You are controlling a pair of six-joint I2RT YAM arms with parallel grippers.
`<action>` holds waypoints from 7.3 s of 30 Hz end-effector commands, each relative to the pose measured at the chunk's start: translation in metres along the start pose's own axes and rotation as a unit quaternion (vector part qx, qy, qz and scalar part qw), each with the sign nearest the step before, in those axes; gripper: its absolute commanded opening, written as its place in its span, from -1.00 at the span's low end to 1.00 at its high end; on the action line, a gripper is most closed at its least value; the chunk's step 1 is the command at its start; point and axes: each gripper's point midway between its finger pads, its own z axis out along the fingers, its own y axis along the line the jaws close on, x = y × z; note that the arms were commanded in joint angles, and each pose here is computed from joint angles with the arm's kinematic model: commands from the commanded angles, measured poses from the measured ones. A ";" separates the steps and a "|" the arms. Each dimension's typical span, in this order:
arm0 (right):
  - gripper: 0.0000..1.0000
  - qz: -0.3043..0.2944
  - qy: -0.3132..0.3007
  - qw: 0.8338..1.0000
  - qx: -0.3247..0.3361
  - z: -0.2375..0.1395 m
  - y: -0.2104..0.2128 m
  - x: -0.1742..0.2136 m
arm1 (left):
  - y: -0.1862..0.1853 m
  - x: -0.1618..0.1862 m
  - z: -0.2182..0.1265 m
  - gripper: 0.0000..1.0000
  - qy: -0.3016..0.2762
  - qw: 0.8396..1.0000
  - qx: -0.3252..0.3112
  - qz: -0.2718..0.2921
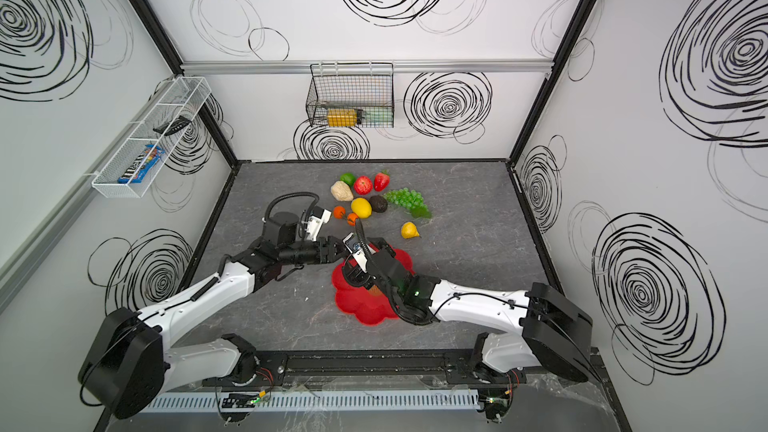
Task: Place and organize the fake fruits in the fruit bowl
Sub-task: 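Lift the mangosteen with the right gripper and carry it over the red bowl, then lower the mangosteen into the bowl with the right gripper while the left gripper approaches, then open the right gripper to release the mangosteen while the left gripper draws back, then reach the left gripper to the yellow lemon among the fruits and grasp it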
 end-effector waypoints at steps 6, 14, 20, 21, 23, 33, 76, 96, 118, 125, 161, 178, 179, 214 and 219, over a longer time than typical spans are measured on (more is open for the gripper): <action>0.80 0.130 -0.008 0.987 -0.090 -0.047 -0.015 -0.016 | -0.016 -0.024 -0.011 -0.15 -0.187 0.976 0.002 0.111; 0.65 0.287 0.049 0.948 -0.125 -0.054 -0.039 -0.026 | -0.040 -0.005 -0.017 -0.15 -0.265 0.928 0.032 0.260; 0.49 0.340 0.089 0.920 -0.172 -0.052 -0.020 -0.037 | -0.057 0.010 -0.025 -0.14 -0.297 0.892 0.047 0.338; 0.47 0.349 0.089 0.915 -0.181 -0.051 -0.018 -0.039 | -0.058 0.013 -0.025 -0.13 -0.297 0.889 0.048 0.344; 0.43 0.360 0.090 0.910 -0.188 -0.051 -0.014 -0.042 | -0.060 0.020 -0.023 -0.13 -0.292 0.886 0.051 0.355; 0.05 0.353 0.111 0.909 -0.195 -0.042 0.004 -0.041 | -0.064 0.034 -0.014 -0.12 -0.278 0.878 0.050 0.386; -0.80 0.284 0.126 0.946 -0.095 -0.038 -0.016 -0.020 | -0.060 0.039 -0.006 0.57 -0.255 0.878 0.037 0.404; -0.84 0.206 0.220 0.954 0.014 -0.005 -0.001 0.088 | 0.029 -0.030 -0.096 0.97 -0.405 0.880 -0.113 0.221; -0.73 0.176 0.213 0.961 0.031 -0.008 0.018 0.107 | 0.030 -0.030 -0.092 0.95 -0.400 0.881 -0.114 0.225; -0.44 0.175 0.212 0.961 0.036 -0.011 0.017 0.107 | 0.032 -0.030 -0.091 0.94 -0.398 0.882 -0.117 0.224; 0.56 0.276 0.092 0.956 0.024 -0.042 -0.076 0.031 | 0.043 -0.066 0.010 0.96 -0.188 0.957 -0.192 0.112; 0.61 0.333 0.051 0.942 0.009 -0.076 -0.084 0.058 | 0.109 -0.124 0.105 0.73 -0.030 0.926 -0.365 0.089; 0.62 0.334 0.051 0.941 0.008 -0.077 -0.083 0.060 | 0.113 -0.125 0.106 0.74 -0.028 0.923 -0.374 0.088; 0.62 0.349 0.039 0.936 -0.023 -0.086 -0.073 0.068 | 0.177 -0.146 0.149 0.82 0.011 0.901 -0.432 0.046; 0.62 0.352 0.040 0.935 -0.024 -0.086 -0.073 0.069 | 0.178 -0.147 0.153 0.89 0.009 0.905 -0.422 0.043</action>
